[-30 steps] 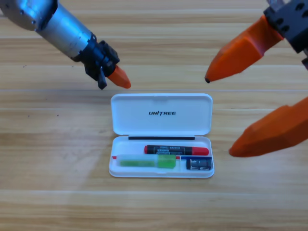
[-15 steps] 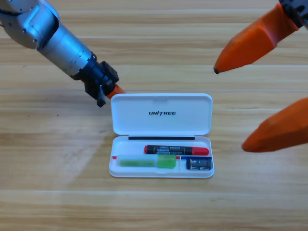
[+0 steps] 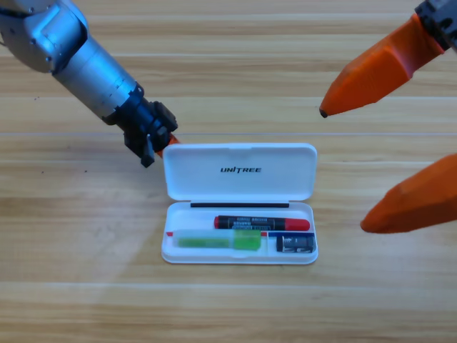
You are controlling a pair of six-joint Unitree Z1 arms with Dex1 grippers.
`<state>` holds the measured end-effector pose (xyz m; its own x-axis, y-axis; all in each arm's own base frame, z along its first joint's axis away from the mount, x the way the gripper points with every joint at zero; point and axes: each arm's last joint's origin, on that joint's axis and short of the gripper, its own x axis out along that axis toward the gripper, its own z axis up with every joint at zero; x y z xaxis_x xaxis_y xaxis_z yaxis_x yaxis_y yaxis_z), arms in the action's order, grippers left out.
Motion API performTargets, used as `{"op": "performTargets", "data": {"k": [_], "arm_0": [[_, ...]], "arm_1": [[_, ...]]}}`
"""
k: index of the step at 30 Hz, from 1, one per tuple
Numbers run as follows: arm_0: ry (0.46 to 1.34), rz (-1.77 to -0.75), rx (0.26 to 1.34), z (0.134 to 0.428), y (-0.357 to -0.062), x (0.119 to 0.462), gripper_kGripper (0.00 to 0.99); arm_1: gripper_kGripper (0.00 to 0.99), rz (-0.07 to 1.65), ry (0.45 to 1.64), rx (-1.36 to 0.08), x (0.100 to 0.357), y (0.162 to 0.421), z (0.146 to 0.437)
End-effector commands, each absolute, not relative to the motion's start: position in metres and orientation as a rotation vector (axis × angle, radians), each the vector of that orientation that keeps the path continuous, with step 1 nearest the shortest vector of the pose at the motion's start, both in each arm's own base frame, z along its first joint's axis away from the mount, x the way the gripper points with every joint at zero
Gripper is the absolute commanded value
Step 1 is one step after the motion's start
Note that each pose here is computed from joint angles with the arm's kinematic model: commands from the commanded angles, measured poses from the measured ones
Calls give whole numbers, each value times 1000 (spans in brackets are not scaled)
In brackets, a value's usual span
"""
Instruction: Clean up eraser and pencils
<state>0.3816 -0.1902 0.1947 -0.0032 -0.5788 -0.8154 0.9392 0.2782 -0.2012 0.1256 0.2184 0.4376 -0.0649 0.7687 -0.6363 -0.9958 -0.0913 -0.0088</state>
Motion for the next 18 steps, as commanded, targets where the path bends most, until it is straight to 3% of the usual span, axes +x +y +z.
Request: {"op": "performTargets", "data": {"k": [1, 10, 18], "arm_0": [[941, -1322, 491, 217, -207, 366, 0], [921, -1363, 543, 232, -210, 347, 0], [919, -1370, 584, 224, -212, 332, 0]], "arm_1": [[946, 1592, 525, -567, 122, 215, 433], [946, 1591, 546, -567, 126, 220, 429], [946, 1593, 553, -566, 126, 221, 428]]}}
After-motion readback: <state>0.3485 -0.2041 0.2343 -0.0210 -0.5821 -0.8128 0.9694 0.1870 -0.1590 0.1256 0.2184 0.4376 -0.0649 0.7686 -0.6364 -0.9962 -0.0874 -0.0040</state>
